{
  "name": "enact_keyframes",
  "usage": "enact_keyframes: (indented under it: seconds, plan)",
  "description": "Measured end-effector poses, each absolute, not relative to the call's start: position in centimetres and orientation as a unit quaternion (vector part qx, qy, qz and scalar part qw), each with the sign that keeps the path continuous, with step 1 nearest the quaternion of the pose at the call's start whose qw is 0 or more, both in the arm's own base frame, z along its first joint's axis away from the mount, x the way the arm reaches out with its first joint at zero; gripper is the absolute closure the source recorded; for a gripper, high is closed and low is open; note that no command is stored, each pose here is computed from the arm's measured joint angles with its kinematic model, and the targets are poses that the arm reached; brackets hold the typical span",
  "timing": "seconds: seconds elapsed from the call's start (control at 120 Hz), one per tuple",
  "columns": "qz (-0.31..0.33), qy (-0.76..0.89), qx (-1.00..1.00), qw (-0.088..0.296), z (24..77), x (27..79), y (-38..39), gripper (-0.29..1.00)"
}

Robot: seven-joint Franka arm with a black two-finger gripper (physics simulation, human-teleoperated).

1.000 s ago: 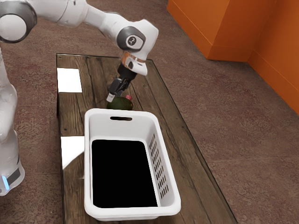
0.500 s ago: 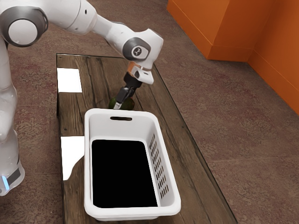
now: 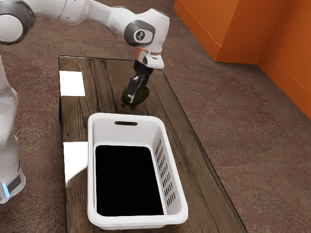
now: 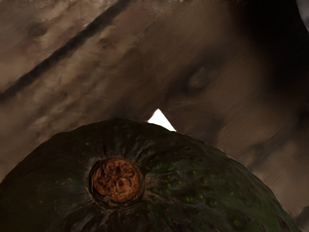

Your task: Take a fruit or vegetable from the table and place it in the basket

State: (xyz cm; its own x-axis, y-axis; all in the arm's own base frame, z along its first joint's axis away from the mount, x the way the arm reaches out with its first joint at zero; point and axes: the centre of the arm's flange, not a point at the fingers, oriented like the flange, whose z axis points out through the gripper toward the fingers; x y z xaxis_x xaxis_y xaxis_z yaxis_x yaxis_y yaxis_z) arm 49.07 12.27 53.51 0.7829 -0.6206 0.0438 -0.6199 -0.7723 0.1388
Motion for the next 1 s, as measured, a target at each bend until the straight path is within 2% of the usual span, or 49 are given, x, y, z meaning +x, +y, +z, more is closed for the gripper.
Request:
enact_keyframes:
  seconds: [0.05, 0.108, 0.2, 0.283, 0.55, 0.617, 0.725, 0.808, 1.0]
  plan:
    - [0.034, -0.352, 0.934, 0.048, 59.7, 49.5, 10.2, 0.26]
    - [0.046, -0.416, 0.908, 0.032, 63.7, 50.4, 2.6, 0.30]
    - [0.015, -0.495, 0.867, 0.052, 62.4, 50.7, -8.4, 0.35]
    - [-0.025, -0.517, 0.853, 0.074, 58.5, 47.9, -12.5, 0.36]
    - [-0.048, -0.505, 0.857, 0.089, 55.4, 45.8, -15.9, 0.38]
    - [-0.049, -0.504, 0.858, 0.090, 55.3, 45.4, -16.7, 0.23]
    - [-0.046, -0.496, 0.862, 0.092, 55.6, 45.0, -17.2, 0.12]
    - [-0.043, -0.489, 0.866, 0.094, 56.0, 44.8, -17.2, 0.06]
    - [-0.028, -0.481, 0.872, 0.085, 58.0, 42.9, -17.5, 0.02]
